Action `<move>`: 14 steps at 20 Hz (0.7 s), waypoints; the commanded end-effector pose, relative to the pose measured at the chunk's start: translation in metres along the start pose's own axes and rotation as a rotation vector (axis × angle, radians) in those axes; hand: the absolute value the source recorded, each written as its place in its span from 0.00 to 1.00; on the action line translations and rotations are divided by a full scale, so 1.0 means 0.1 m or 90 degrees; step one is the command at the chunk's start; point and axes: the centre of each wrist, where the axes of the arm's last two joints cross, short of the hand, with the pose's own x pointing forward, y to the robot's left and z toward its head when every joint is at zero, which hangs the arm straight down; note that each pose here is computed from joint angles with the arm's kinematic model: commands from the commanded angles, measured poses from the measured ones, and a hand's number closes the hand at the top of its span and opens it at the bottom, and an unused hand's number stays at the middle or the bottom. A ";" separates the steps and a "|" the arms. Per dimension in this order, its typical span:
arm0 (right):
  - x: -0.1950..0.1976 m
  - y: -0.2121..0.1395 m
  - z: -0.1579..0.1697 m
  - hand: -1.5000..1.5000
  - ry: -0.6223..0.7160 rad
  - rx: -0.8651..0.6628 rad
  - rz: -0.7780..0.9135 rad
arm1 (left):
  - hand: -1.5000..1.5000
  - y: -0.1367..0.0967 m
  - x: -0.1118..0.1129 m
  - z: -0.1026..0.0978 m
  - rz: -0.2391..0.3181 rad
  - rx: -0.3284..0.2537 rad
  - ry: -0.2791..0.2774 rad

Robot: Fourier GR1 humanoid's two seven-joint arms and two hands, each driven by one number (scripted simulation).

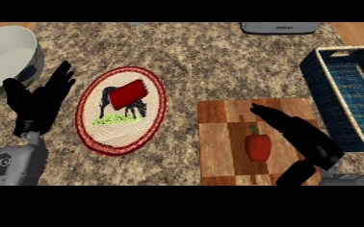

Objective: Pick the bell pepper from the cutting board and place it in the basket

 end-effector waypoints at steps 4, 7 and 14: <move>0.11 0.12 -0.13 0.00 0.030 -0.010 0.030 | 0.50 0.04 0.01 0.02 -0.003 -0.003 -0.002; 0.12 0.19 -0.35 0.00 0.034 -0.009 0.038 | 0.50 0.06 -0.03 0.05 -0.011 0.002 0.009; 0.02 0.44 -0.29 1.00 0.012 0.044 0.127 | 0.50 0.08 0.06 0.14 -0.003 -0.004 0.007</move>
